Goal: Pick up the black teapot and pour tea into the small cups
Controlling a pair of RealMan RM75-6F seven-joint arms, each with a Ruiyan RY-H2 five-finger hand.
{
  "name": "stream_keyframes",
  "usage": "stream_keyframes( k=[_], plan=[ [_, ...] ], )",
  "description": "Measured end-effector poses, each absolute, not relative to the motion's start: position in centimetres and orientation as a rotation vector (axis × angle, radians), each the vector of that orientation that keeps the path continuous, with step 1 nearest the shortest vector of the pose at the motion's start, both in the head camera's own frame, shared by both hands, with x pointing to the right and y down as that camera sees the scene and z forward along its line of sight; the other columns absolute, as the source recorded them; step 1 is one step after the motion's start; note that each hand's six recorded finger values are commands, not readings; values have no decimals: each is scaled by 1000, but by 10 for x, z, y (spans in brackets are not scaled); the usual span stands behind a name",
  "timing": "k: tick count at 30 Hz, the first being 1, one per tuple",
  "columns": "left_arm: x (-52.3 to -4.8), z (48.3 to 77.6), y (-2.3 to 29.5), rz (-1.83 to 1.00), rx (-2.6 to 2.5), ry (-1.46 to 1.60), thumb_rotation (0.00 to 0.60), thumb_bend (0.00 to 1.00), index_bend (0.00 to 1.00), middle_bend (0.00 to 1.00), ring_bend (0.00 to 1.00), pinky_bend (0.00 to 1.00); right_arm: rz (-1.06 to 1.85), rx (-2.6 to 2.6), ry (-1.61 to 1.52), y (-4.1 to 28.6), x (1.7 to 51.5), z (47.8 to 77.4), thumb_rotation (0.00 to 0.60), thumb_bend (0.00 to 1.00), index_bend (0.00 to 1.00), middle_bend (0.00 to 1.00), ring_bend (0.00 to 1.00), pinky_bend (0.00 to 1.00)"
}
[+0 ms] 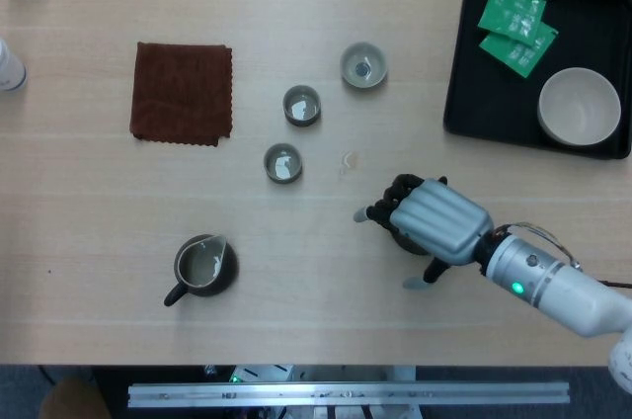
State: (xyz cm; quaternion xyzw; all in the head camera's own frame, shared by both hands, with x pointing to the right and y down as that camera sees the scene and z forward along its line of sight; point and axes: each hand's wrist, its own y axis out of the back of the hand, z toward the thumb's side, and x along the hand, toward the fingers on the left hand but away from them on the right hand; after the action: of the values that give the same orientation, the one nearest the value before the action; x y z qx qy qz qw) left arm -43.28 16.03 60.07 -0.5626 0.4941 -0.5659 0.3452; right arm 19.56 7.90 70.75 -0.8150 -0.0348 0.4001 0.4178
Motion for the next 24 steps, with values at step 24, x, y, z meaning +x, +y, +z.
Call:
stream_keyframes(
  k=[24],
  plan=[
    [-433,602,160,-1478,-1461,1278,600,297,160,121,113,132,930,-1963,-147,55,171,719,474,0,213,397,287,184]
  ],
)
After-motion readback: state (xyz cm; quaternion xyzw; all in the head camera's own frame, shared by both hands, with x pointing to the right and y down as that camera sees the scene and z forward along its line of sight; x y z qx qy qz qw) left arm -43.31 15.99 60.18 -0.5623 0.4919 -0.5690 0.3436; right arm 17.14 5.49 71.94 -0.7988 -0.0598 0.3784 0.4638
